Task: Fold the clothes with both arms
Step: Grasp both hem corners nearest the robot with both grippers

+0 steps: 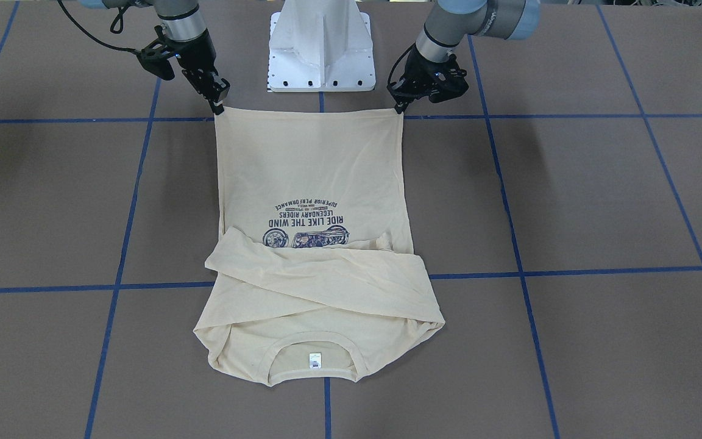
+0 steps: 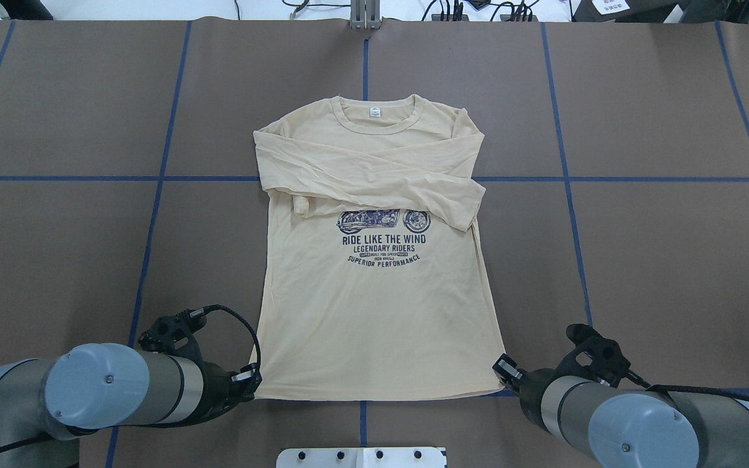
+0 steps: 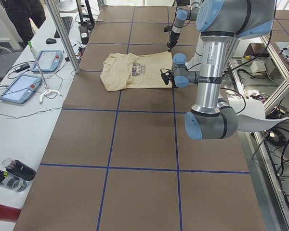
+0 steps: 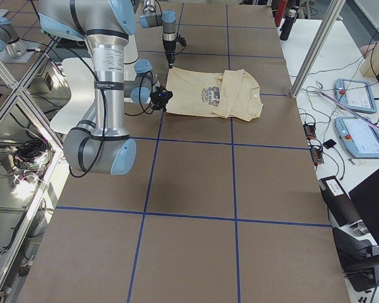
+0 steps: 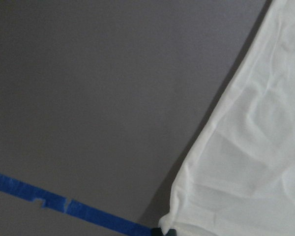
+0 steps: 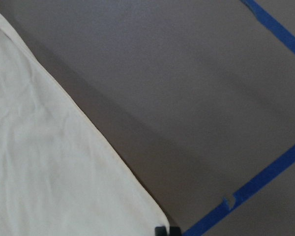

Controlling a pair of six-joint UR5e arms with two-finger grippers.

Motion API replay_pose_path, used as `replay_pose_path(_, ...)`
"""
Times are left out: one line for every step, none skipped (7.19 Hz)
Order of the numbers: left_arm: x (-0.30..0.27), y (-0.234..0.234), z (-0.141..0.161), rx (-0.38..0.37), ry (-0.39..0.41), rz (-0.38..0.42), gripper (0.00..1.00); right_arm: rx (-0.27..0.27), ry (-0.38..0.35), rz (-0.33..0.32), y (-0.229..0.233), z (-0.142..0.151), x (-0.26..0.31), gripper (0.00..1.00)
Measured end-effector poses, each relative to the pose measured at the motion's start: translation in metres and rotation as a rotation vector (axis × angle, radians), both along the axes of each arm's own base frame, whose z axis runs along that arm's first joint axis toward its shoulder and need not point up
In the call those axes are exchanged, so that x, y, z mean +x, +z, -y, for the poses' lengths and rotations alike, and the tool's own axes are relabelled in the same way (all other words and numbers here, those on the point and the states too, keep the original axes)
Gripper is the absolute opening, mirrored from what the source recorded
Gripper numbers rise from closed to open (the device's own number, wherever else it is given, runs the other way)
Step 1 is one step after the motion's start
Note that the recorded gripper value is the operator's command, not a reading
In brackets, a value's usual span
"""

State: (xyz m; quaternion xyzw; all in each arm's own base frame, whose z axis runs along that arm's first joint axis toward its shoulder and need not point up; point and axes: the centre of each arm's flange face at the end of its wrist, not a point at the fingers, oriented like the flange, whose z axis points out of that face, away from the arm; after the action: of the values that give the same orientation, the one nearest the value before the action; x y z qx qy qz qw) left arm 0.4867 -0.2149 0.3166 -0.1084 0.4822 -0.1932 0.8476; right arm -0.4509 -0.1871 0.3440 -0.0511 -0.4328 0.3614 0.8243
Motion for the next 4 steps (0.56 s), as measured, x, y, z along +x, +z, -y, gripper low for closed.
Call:
replay_pose_path(-0.014,-0.016,-0.005,-0.008,0.020,-0.012,0.00,-0.006,-0.009,0.013,-0.008,-0.002,0.006,0.00)
replay_pose_path(-0.030,-0.035,-0.009,-0.017,0.037,-0.035,0.00,-0.020,-0.026,0.024,-0.024,-0.005,0.018,0.00)
replay_pose_path(-0.046,-0.053,-0.010,-0.017,0.039,-0.068,0.00,-0.037,-0.039,0.025,-0.044,-0.005,0.036,0.00)
replay_pose_path(-0.059,-0.069,-0.001,-0.009,0.021,-0.102,0.00,-0.056,-0.040,0.025,-0.056,0.003,0.048,0.00)
